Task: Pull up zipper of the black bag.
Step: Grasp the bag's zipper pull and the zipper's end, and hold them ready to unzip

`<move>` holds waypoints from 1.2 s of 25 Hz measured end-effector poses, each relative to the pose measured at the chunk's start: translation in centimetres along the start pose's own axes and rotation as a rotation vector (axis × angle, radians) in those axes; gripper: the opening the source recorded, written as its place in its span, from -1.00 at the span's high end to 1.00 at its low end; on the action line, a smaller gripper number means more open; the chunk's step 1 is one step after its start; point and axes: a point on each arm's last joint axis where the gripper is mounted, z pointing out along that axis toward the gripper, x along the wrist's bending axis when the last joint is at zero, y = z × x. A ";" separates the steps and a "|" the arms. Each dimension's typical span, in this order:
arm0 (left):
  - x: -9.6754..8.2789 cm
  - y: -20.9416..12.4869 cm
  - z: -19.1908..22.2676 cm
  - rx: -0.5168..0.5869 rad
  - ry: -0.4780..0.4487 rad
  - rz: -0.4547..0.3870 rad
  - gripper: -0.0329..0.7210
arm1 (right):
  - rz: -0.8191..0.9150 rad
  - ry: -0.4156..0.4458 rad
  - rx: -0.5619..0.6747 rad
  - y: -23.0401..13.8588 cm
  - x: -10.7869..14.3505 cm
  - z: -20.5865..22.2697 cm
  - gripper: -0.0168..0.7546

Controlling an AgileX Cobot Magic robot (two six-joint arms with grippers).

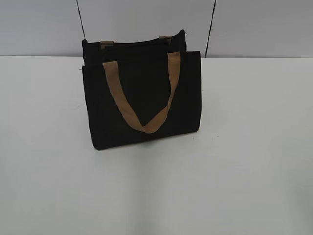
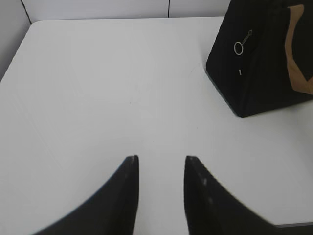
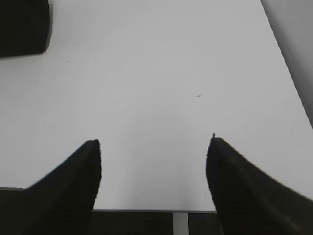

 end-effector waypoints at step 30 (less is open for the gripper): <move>0.0 0.0 0.0 0.000 0.000 0.000 0.16 | 0.000 0.000 0.000 0.0 0.0 0.0 -0.38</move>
